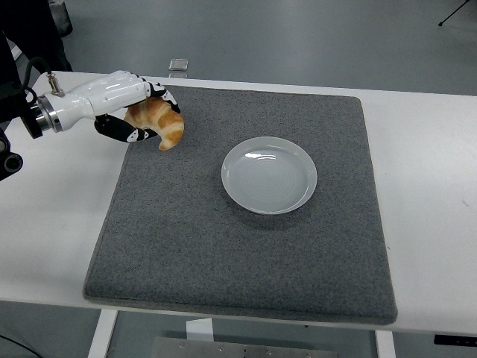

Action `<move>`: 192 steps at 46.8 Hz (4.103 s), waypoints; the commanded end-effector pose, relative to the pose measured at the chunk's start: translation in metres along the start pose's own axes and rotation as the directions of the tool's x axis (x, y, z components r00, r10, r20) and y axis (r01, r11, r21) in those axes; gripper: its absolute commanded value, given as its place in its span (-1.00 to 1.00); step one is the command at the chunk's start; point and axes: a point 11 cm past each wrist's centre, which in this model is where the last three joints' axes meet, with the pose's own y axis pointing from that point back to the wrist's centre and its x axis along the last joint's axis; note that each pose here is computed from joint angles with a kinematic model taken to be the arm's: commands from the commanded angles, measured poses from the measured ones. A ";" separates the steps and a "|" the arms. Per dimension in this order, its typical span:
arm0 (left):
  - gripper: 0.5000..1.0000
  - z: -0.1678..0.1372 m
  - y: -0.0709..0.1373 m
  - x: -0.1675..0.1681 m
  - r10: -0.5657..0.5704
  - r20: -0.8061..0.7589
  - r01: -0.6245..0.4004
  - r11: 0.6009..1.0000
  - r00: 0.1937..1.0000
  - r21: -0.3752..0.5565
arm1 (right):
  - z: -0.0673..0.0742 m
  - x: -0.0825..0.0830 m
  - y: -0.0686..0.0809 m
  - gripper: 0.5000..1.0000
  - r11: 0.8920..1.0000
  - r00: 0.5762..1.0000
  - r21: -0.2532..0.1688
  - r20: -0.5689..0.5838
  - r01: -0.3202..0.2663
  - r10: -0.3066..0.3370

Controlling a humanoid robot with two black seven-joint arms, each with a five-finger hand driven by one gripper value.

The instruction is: Place the bread on the plate

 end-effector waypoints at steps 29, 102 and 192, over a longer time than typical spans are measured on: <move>-1.00 0.044 -0.053 0.049 0.031 0.011 -0.029 0.990 0.999 -0.141 | 0.000 0.000 0.000 0.81 1.000 1.000 0.000 0.000 0.000 0.000; -1.00 0.093 -0.140 -0.101 -0.145 0.004 0.143 0.967 0.989 -0.209 | 0.000 0.000 0.000 0.81 1.000 1.000 0.000 0.000 0.000 0.000; 1.00 0.058 -0.119 -0.054 -0.018 -0.493 -0.036 0.994 0.870 -0.101 | 0.000 0.000 0.000 0.82 1.000 1.000 0.000 0.000 0.000 0.000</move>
